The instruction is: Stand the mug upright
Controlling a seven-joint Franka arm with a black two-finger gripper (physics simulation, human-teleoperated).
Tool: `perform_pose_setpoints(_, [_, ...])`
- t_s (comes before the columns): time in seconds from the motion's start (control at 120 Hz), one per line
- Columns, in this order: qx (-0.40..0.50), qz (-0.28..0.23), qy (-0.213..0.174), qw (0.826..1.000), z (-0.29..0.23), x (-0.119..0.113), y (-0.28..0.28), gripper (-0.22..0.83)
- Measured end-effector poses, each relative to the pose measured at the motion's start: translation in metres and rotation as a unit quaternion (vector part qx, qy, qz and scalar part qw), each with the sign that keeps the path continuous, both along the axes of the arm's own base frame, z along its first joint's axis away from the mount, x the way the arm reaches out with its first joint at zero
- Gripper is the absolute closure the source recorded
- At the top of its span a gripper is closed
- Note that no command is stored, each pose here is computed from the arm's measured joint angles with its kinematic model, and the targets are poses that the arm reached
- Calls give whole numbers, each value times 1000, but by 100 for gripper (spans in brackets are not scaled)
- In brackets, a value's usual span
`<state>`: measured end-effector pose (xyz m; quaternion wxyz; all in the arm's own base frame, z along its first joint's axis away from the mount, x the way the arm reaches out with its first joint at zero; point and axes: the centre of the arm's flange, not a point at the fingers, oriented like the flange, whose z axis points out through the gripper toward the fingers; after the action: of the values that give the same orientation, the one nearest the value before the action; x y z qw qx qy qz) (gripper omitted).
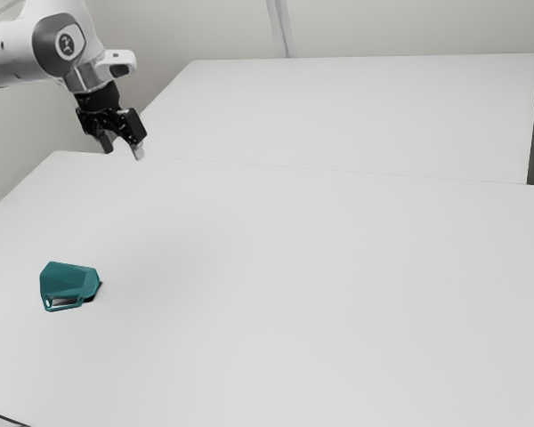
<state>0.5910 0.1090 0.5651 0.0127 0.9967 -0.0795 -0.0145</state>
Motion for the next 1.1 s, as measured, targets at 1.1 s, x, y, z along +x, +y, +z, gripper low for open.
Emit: perform_pose_setpoints(1.1, [-185, 67, -216, 956, -224, -135, 290, 0])
